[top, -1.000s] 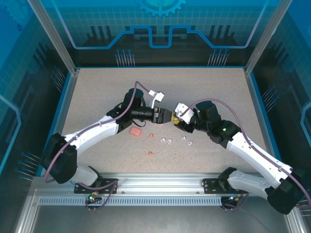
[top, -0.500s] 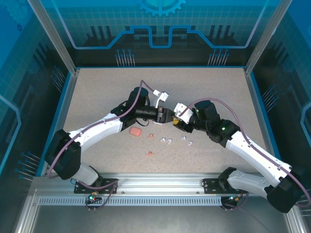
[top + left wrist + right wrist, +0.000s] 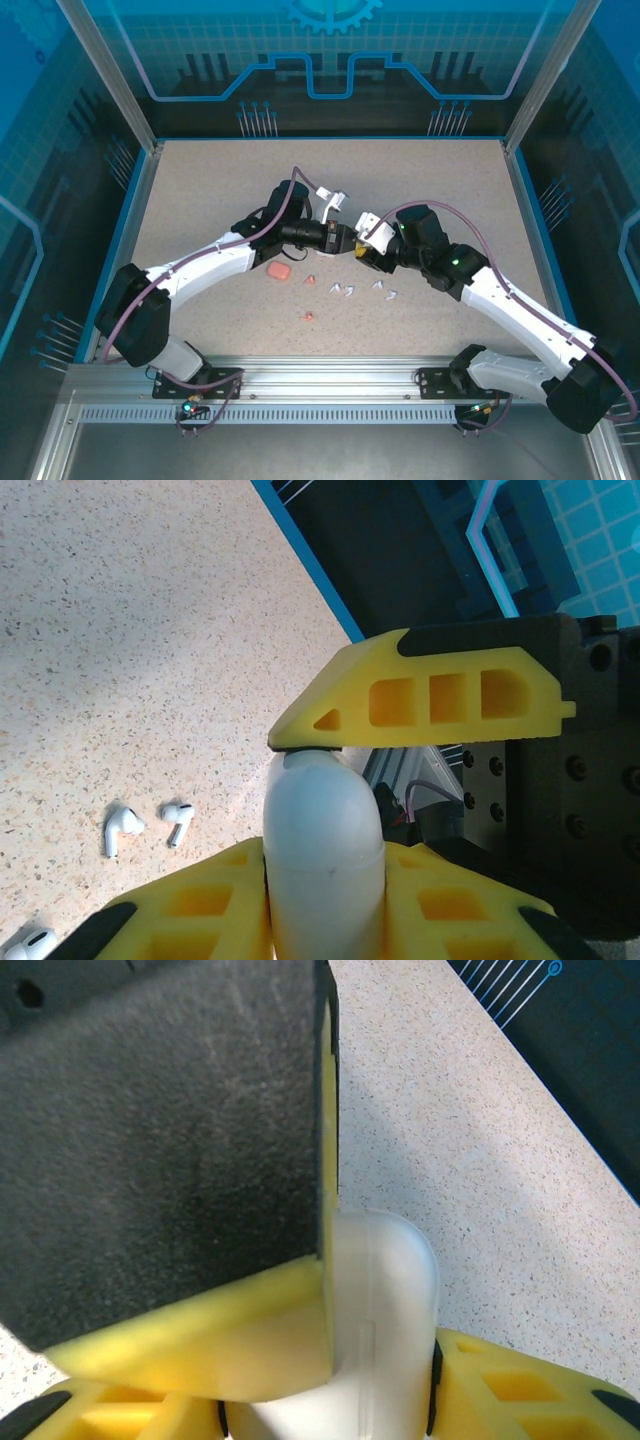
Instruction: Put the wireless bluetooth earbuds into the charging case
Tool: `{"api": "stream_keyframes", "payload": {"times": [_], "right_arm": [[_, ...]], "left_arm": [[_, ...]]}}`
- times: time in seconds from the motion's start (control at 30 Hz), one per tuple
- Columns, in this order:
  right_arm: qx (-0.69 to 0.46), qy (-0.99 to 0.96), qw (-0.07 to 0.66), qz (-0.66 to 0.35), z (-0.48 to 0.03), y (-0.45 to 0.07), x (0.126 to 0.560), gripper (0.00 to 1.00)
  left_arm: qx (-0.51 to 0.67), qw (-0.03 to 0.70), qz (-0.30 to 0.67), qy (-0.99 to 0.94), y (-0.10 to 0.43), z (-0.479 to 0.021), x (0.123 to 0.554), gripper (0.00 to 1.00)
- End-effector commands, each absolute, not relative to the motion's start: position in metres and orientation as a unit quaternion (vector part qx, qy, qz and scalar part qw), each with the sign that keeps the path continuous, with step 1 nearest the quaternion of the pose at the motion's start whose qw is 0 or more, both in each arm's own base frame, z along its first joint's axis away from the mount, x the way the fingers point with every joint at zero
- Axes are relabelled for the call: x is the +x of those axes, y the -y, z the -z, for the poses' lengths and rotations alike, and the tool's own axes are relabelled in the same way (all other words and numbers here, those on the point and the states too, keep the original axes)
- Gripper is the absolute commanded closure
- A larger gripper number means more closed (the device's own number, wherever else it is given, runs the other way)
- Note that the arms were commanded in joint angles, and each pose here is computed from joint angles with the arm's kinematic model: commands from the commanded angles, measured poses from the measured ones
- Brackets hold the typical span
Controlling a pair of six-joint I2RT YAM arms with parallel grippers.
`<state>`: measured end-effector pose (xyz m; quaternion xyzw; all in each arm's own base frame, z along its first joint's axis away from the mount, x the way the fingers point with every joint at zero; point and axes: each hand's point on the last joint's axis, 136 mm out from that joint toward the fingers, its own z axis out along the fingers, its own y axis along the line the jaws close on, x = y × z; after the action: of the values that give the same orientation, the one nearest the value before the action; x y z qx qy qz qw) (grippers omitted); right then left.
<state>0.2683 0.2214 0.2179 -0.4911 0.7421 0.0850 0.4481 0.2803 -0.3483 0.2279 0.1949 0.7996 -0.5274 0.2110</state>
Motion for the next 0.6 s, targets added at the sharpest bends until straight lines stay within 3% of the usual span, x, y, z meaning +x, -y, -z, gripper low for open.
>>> {"api": "stream_keyframes", "payload": {"times": [0.0,0.13,0.37,0.57], "right_arm": [[-0.493,-0.731,0.464,-0.084,-0.233,-0.228,0.272,0.51],[-0.486,-0.740,0.457,-0.083,-0.232,-0.226,0.273,0.45],[-0.464,-0.755,0.445,-0.123,-0.244,-0.221,0.258,0.02],[-0.432,-0.740,0.480,-0.187,-0.282,-0.219,0.233,0.00]], "left_arm": [[0.219,0.217,0.535,-0.786,0.357,-0.242,0.275,0.78],[0.220,0.228,0.531,-0.786,0.355,-0.245,0.275,0.80],[0.215,0.291,0.514,-0.778,0.342,-0.255,0.280,0.87],[0.221,0.396,0.513,-0.729,0.329,-0.288,0.284,0.95]]}}
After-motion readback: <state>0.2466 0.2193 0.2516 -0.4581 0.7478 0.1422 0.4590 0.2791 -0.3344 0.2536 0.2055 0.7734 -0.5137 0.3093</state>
